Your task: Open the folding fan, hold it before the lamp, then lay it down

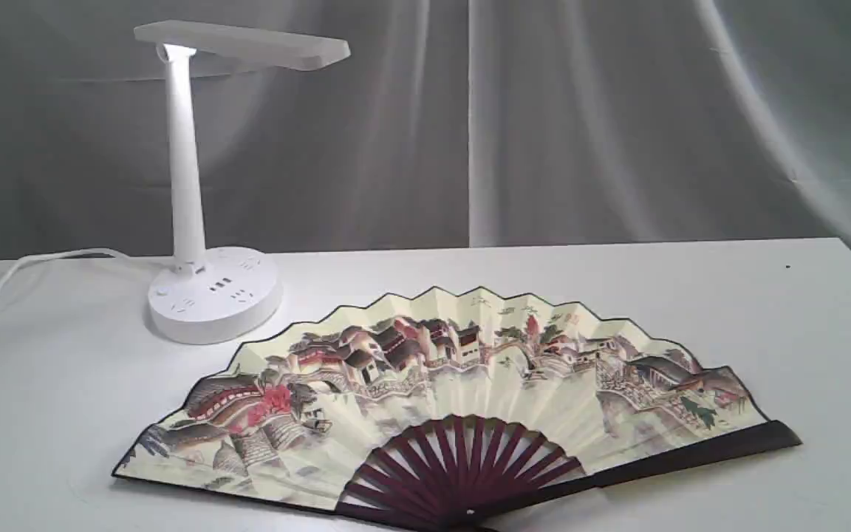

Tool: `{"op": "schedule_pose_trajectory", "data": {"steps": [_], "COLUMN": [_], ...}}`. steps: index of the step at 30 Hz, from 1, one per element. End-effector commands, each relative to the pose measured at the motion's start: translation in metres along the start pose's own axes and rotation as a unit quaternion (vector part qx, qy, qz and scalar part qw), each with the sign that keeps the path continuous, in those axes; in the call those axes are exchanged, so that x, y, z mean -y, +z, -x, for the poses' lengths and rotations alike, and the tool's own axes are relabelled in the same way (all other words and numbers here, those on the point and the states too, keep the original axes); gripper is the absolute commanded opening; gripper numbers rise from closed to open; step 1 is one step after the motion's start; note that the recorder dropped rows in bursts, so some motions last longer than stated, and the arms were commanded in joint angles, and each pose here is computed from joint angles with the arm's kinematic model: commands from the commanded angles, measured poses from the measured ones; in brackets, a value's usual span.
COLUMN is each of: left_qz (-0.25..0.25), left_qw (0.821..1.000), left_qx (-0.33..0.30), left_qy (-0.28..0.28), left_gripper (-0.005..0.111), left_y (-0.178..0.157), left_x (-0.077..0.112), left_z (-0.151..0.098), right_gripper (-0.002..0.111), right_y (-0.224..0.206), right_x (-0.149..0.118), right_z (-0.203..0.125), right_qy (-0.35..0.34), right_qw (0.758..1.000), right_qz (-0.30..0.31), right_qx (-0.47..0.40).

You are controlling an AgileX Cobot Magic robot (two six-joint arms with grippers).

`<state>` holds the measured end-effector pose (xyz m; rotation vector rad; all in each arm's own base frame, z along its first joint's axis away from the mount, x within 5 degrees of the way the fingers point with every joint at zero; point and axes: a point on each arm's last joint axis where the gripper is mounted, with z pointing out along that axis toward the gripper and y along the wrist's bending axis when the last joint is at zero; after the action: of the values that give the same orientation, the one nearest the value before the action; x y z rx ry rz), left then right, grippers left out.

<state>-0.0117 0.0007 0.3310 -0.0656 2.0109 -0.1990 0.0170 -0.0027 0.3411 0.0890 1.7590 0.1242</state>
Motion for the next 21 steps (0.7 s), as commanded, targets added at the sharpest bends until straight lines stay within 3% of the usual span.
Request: {"op": "schedule_pose_trajectory", "data": {"steps": [1, 3, 5, 7, 14, 18, 21], "left_qz": [-0.008, -0.001, 0.002, -0.021, -0.035, -0.019, -0.015], "left_qw": [0.998, 0.998, 0.996, 0.993, 0.970, 0.952, 0.951], "left_qx": [0.068, 0.053, 0.082, 0.112, 0.238, 0.300, 0.304], "left_qy": [0.005, 0.015, 0.046, 0.037, 0.040, 0.051, 0.057], "left_gripper": [0.000, 0.000, 0.000, 0.000, 0.000, 0.000, 0.000], "left_y": [-0.030, -0.044, -0.059, -0.077, -0.089, -0.072, -0.049], "left_x": [-0.003, -0.003, -0.001, 0.003, 0.007, 0.004, 0.003], "left_z": [-0.009, -0.009, -0.003, 0.004, 0.026, 0.034, 0.031], "right_gripper": [0.000, 0.000, 0.000, 0.000, 0.000, 0.000, 0.000], "right_y": [-0.033, -0.038, -0.047, -0.055, -0.063, -0.060, -0.053], "right_x": [0.003, 0.003, 0.006, 0.008, 0.000, -0.005, -0.005], "right_z": [-0.010, -0.012, -0.011, -0.010, 0.015, 0.023, 0.023], "right_qy": [0.004, 0.004, -0.028, -0.042, -0.027, -0.008, -0.007], "right_qw": [0.998, 0.999, 0.999, 0.998, 0.993, 0.984, 0.978], "right_qz": [0.011, 0.006, -0.017, -0.028, 0.014, 0.045, 0.049], "right_qx": [0.062, 0.033, -0.024, -0.035, 0.110, 0.174, 0.204]}}
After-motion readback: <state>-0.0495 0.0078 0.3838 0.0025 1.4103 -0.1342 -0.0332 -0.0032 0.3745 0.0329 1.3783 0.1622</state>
